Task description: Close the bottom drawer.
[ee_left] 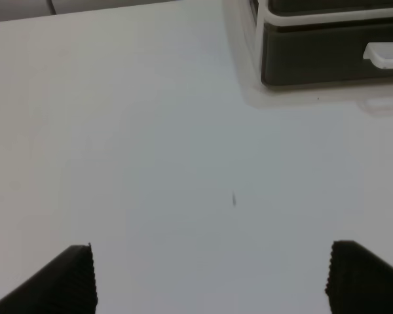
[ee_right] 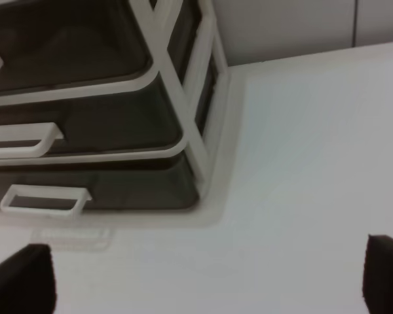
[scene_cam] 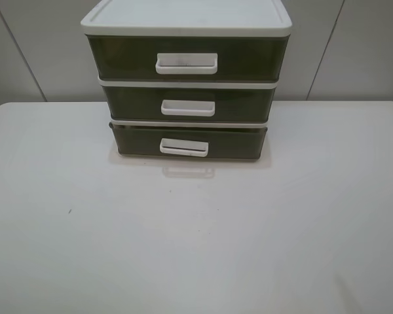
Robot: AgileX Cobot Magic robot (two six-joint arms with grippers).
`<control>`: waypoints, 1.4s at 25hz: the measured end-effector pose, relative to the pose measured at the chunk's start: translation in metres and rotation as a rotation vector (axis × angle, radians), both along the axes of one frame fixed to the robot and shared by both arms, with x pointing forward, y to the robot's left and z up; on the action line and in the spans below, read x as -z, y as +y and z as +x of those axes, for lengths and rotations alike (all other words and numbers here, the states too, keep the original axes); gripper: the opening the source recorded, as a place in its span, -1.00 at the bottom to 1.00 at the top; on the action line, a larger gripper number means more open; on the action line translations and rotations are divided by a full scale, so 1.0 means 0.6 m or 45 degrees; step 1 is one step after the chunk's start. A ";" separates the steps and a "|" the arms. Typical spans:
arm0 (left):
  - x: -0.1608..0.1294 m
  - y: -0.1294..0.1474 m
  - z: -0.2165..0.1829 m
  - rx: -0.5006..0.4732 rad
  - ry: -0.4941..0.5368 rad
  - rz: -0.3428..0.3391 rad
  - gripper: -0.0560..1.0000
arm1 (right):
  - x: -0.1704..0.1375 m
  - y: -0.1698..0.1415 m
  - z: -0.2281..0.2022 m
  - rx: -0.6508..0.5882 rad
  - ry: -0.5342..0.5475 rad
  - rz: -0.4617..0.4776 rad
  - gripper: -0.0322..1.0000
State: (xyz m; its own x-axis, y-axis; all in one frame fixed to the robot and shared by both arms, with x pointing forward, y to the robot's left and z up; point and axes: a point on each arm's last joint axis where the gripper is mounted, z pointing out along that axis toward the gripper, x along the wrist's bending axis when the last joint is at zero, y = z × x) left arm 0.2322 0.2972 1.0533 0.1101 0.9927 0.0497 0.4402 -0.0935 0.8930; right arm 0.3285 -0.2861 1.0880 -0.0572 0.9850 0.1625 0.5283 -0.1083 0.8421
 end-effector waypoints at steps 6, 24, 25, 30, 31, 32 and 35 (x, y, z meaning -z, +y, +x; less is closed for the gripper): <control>0.000 0.000 0.000 0.000 0.000 0.000 0.47 | -0.011 -0.007 -0.058 0.000 0.032 -0.090 0.65; 0.000 0.000 0.000 0.000 0.000 0.000 0.47 | 0.019 -0.019 -0.140 0.040 -0.005 -0.193 0.65; 0.000 0.000 0.000 0.000 0.000 0.000 0.47 | 0.029 -0.019 -0.138 0.040 -0.005 -0.192 0.65; 0.000 0.000 0.000 0.000 0.000 0.000 0.47 | 0.051 -0.019 -0.137 0.039 0.003 -0.192 0.65; 0.000 0.000 0.000 0.000 0.000 0.000 0.47 | 0.051 -0.019 -0.137 0.040 -0.001 -0.192 0.65; 0.000 0.000 0.000 0.000 0.000 0.000 0.47 | 0.051 -0.019 -0.137 0.040 -0.003 -0.192 0.65; 0.000 0.000 0.000 0.000 0.000 0.000 0.47 | 0.050 -0.019 -0.146 0.027 -0.055 -0.190 0.65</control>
State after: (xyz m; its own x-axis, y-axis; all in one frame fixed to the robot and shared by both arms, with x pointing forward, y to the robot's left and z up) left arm 0.2322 0.2972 1.0533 0.1101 0.9927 0.0497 0.4402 -0.0935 0.8930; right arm 0.2406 -0.2974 1.0578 -0.0397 0.9991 0.0125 0.4900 0.0086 0.8717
